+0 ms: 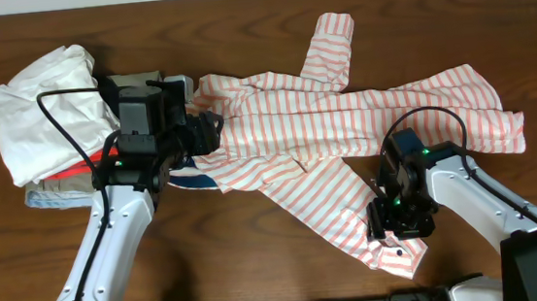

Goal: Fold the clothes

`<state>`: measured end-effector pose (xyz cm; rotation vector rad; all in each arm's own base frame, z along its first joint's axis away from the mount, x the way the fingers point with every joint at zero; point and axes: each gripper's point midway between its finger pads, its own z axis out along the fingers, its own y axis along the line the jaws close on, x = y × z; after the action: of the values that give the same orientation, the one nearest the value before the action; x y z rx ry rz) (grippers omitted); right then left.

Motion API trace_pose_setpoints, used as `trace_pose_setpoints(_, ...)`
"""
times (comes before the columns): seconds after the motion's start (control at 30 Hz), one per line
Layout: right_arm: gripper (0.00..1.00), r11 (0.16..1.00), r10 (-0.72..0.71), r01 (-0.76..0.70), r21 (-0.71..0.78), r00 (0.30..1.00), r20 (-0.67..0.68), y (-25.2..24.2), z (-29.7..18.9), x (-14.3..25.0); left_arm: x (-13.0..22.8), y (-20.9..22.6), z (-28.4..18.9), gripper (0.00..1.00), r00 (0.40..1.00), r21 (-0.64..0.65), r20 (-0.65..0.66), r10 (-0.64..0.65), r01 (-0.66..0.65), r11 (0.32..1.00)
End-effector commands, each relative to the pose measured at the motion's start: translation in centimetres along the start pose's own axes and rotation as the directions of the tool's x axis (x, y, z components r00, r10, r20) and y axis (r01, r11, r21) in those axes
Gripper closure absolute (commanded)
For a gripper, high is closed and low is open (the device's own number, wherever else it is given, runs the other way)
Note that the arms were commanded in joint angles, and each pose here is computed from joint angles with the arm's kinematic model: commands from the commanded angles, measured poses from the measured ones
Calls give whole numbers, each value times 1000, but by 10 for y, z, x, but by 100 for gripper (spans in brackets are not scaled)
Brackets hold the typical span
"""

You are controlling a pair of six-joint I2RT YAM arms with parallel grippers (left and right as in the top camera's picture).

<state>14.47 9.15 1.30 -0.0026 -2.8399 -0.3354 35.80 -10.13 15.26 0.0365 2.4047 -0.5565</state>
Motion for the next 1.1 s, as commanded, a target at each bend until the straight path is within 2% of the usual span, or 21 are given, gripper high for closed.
trace_pose_setpoints(0.0,37,995,48,-48,82,999,2,-13,2,2,1,3,1,41,1000,-11,-4,5,-5,1000)
trace_pose_setpoints(0.1,36,963,154,-166,211,985,74,-37,-2,-5,1,3,1,41,1000,-11,-4,5,-5,1000)
trace_pose_setpoints(0.43,30,979,113,-121,165,992,55,-27,-2,-5,1,3,1,41,1000,-11,-4,5,-5,1000)
trace_pose_setpoints(0.6,34,984,116,-120,135,992,41,-22,0,-4,1,3,1,41,1000,-11,-4,5,-5,1000)
trace_pose_setpoints(0.9,34,982,128,-127,138,992,0,-25,7,6,1,3,1,41,1000,-11,-4,5,-5,1000)
trace_pose_setpoints(0.97,42,981,135,-131,141,991,-19,-26,10,10,1,3,1,41,1000,-11,-4,5,-5,1000)
trace_pose_setpoints(1.07,78,983,143,-136,124,989,-48,-23,14,14,1,3,1,41,1000,-11,-4,5,-5,1000)
